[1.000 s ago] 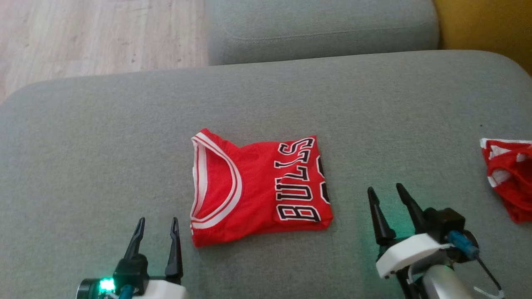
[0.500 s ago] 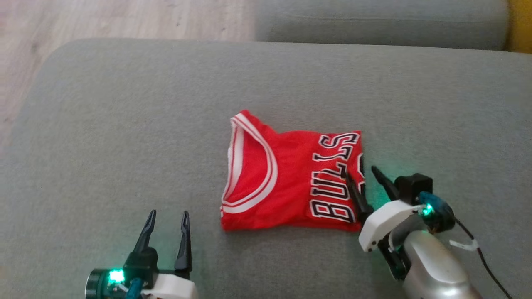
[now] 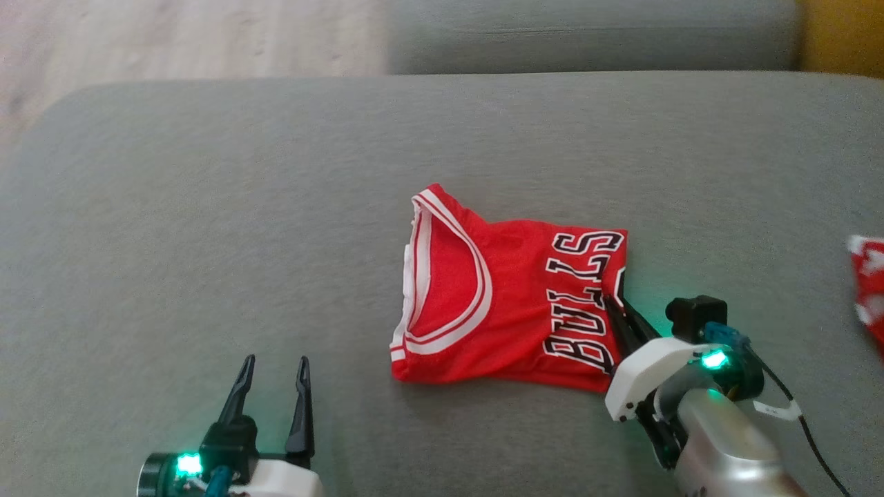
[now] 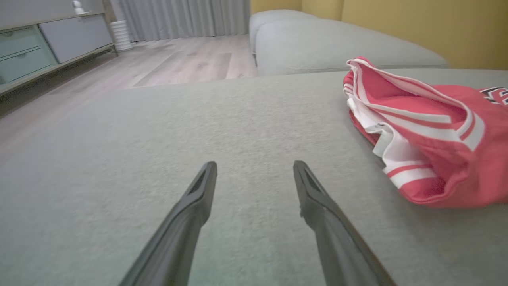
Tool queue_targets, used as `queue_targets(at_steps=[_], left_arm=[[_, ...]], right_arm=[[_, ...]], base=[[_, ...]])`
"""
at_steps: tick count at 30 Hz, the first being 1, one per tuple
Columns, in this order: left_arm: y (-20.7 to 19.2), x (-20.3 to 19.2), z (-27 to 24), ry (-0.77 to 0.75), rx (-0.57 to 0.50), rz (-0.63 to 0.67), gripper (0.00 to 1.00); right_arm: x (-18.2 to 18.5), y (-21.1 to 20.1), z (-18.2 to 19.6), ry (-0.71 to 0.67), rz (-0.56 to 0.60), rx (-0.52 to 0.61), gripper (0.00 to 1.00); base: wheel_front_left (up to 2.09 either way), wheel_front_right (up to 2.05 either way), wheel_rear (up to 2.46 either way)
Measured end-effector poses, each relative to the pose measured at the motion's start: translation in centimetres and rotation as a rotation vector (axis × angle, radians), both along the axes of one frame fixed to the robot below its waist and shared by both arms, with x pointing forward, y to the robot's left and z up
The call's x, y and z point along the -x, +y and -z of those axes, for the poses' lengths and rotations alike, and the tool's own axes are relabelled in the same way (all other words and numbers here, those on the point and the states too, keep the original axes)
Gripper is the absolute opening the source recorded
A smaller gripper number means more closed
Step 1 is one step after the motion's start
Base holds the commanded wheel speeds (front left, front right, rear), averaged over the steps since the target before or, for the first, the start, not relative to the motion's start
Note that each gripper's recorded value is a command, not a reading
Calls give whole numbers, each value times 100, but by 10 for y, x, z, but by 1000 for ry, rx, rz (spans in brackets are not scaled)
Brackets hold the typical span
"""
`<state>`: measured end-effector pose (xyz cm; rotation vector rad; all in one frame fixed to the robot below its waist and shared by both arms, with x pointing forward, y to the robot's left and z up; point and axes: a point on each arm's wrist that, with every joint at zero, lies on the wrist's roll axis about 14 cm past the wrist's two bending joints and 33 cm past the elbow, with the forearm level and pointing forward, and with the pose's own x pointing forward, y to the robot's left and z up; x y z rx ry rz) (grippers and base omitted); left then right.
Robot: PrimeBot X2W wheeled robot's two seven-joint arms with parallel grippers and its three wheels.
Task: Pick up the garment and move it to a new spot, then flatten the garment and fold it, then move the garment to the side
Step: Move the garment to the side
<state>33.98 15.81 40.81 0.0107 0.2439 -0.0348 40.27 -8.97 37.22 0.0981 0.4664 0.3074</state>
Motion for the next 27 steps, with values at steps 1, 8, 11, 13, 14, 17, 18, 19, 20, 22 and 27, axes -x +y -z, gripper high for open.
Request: queue_targets(at_steps=[1,8,11,13,14,17,18,19,20,22,27], left_arm=[[-8,-3,-1,-3,4,27,100],[-78,-27,-7,-27,35,248,100],[-115,-35,-9,-35,48,355,100],[-138,-40,-12,-45,56,421,100],[-150,-43,-14,-51,61,455,100],[-183,-48,-19,-64,81,539,100],[-192,-48,-18,-63,86,562,100],[-199,-48,-16,-57,90,582,100],[-204,-47,-13,-47,92,597,100],[-209,-45,-6,-26,95,616,100],[-207,-45,10,13,91,621,100]], right_arm=[[3,-9,-1,-3,26,1,0],[30,-80,-6,-18,226,19,0],[44,-109,-12,-37,311,26,0],[54,-125,-16,-52,360,32,0],[59,-133,-18,-57,385,34,0],[79,-152,-16,-52,451,41,0],[84,-157,-15,-49,469,44,0],[88,-162,-15,-47,487,47,0],[92,-166,-14,-45,501,50,0],[93,-170,-15,-45,513,57,0],[66,-179,-30,-88,481,117,0]], base=[[0,0,0],[0,0,0],[0,0,0],[0,0,0],[0,0,0],[0,0,0],[0,0,0],[0,0,0],[0,0,0],[0,0,0],[0,0,0]])
